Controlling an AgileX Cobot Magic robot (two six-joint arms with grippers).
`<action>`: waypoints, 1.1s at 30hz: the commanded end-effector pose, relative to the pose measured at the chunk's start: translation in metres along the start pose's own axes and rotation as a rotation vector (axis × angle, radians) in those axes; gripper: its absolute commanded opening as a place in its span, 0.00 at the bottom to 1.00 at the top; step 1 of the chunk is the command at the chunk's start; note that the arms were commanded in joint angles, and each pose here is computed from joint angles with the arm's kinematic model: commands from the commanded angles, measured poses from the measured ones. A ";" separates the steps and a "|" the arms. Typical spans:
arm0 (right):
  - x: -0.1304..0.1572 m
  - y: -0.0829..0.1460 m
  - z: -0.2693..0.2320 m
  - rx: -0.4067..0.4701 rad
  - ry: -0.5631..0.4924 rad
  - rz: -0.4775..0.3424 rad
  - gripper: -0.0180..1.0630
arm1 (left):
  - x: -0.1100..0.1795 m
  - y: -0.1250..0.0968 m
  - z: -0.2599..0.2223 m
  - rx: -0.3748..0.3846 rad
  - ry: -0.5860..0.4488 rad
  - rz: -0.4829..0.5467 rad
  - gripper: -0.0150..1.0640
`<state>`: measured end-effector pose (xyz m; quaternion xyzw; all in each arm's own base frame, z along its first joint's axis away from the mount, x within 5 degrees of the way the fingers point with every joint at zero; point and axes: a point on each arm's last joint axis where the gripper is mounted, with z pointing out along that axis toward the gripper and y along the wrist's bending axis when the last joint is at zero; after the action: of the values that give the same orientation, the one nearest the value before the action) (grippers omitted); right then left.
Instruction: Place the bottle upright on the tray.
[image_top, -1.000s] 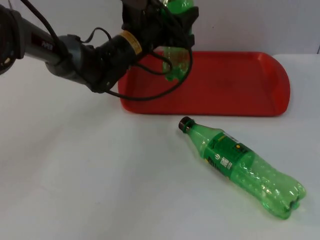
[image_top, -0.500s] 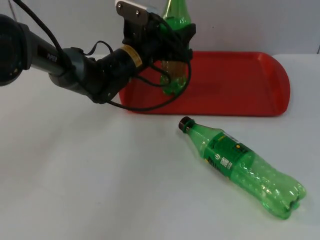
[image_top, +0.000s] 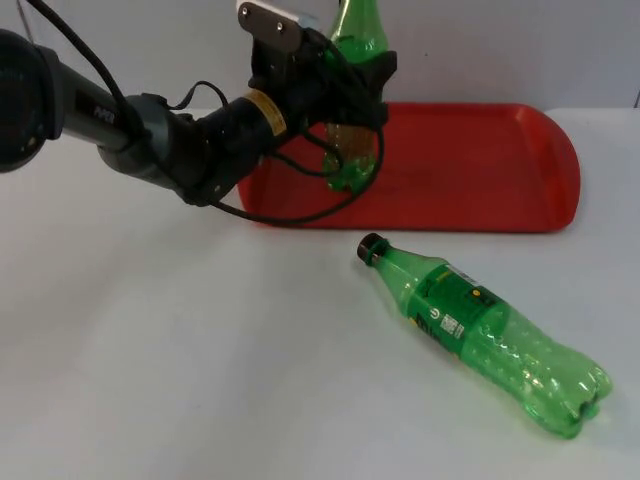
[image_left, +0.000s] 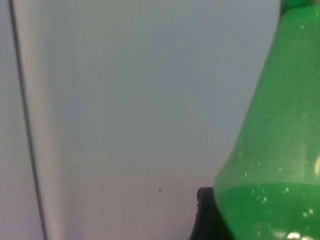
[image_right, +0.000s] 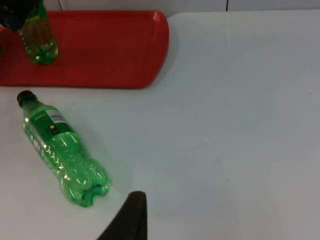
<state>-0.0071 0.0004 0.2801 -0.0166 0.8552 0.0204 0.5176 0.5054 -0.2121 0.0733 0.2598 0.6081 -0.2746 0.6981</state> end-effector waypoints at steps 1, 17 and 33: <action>0.000 0.000 0.000 0.001 -0.006 0.004 0.99 | 0.001 -0.004 0.001 0.030 0.017 0.013 0.24; 0.000 0.000 0.000 0.001 -0.006 0.004 0.99 | 0.000 -0.002 0.000 0.023 0.002 0.010 0.75; 0.000 0.000 0.000 0.001 -0.006 0.004 0.99 | -0.002 0.000 -0.001 0.037 -0.021 0.018 0.99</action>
<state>-0.0071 0.0004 0.2801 -0.0166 0.8552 0.0204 0.5176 0.5036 -0.2130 0.0727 0.2725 0.6009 -0.2802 0.6972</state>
